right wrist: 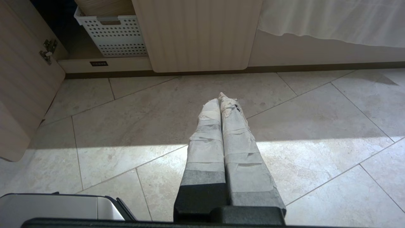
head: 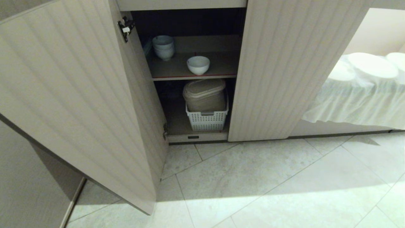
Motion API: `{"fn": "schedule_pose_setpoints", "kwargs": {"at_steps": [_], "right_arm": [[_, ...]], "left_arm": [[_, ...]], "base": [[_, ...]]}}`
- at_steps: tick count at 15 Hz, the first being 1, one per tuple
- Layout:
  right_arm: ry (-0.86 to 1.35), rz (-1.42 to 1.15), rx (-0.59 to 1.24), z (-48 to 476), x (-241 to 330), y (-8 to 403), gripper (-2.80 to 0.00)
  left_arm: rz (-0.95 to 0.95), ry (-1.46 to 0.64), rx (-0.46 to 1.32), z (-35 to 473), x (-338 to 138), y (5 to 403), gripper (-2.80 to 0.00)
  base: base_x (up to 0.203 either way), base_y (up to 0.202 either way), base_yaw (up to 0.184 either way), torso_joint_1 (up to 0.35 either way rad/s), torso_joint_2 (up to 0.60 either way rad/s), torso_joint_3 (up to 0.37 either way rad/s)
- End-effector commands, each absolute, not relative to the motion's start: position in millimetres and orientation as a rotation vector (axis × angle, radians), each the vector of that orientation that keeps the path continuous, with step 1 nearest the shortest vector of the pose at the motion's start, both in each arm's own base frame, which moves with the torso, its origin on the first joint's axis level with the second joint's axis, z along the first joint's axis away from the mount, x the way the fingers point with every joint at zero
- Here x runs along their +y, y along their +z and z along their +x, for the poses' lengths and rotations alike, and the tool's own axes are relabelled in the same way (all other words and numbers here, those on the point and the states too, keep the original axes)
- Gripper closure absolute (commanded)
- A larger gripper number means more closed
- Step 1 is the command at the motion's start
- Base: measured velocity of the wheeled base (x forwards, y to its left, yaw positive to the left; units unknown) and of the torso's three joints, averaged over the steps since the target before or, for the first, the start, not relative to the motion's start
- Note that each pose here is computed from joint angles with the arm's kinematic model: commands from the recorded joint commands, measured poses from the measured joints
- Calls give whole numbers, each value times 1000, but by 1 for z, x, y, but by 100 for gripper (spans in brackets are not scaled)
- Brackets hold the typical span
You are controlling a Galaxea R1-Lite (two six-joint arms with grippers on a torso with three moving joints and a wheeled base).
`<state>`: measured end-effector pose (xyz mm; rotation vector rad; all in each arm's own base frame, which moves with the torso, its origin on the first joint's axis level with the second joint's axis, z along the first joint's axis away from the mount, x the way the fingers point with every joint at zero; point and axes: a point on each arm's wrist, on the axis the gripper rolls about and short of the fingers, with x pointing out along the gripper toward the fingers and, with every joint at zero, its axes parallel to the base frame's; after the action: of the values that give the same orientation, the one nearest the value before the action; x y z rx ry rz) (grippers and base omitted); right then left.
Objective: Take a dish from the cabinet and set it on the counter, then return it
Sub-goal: Take the bowl from the cabinet
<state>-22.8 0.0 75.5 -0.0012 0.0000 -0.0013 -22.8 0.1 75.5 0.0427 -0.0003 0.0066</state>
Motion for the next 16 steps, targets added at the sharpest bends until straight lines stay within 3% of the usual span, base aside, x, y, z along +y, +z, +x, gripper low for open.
{"fn": "schedule_pose_setpoints", "kwargs": {"at_steps": [1,16], "right_arm": [[-1,-2,0,-23,0,75,0],[-2,-2,0,-23,0,75,0]], "left_arm": [[43,8,0,-23,0,75,0],[43,8,0,-23,0,75,0]], "base": [[0,0,0,0,0,0],[0,0,0,0,0,0]]}}
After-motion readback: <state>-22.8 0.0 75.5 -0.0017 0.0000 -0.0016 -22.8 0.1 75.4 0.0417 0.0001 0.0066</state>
